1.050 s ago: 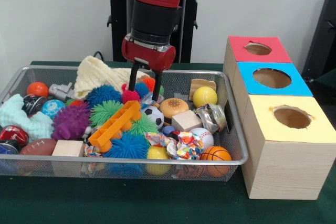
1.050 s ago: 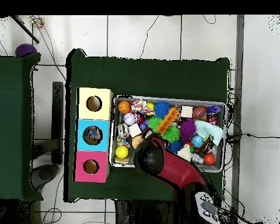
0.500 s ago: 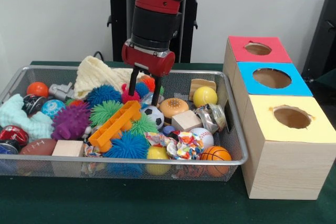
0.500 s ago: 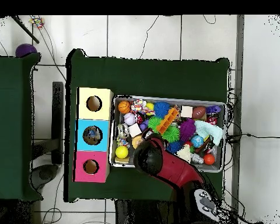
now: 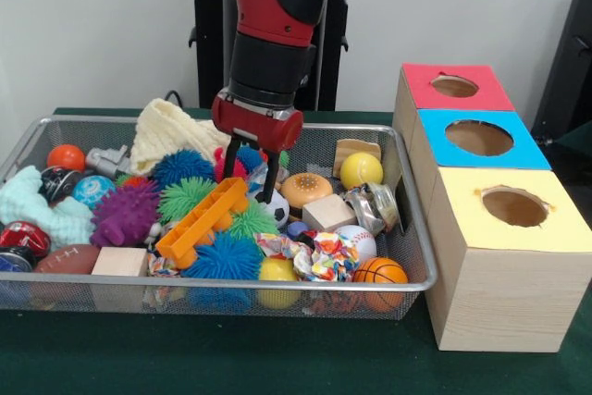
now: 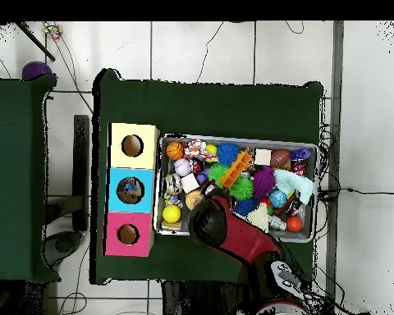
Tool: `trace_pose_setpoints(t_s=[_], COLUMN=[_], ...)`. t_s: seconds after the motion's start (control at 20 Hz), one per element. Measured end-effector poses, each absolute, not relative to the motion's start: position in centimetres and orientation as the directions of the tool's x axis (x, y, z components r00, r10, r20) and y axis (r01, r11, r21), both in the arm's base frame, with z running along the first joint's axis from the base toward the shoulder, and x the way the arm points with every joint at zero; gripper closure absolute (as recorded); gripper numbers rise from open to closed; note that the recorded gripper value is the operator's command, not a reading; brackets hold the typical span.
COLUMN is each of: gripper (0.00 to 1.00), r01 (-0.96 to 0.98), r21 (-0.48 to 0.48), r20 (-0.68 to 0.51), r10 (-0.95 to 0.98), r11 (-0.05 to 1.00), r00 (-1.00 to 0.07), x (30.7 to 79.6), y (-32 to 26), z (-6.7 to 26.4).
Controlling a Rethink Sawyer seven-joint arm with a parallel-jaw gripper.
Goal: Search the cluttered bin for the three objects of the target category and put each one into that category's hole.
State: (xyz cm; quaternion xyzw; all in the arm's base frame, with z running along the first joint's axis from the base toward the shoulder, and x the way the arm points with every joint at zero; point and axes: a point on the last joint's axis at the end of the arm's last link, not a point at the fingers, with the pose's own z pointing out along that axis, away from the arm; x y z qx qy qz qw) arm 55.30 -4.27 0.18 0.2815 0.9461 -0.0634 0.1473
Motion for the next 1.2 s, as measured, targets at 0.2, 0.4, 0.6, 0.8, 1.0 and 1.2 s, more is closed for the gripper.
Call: trace_pose_setpoints(t_s=[0.2,0.4,0.6,0.8,1.0,1.2], gripper=[0.00,0.00,0.00,0.00,0.00,0.00], r01=[0.551,0.553,0.576,0.604,0.619,0.634], r21=[-0.040,-0.041,-0.034,-0.026,-0.021,-0.017], r20=[-0.307,-0.300,-0.296,-0.298,-0.303,-0.307], r10=[0.514,0.517,0.542,0.570,0.585,0.599], r11=[0.834,0.832,0.817,0.797,0.785,0.773], r00=[-0.801,-0.801,-0.786,-0.766,-0.752,-0.740], x=[55.0,54.9,54.9,55.0,55.0,54.8], y=[-4.2,-3.9,-3.2,-3.0,-3.0,-3.0], z=[-0.3,-0.6,-0.7,-0.7,-0.7,-0.8])
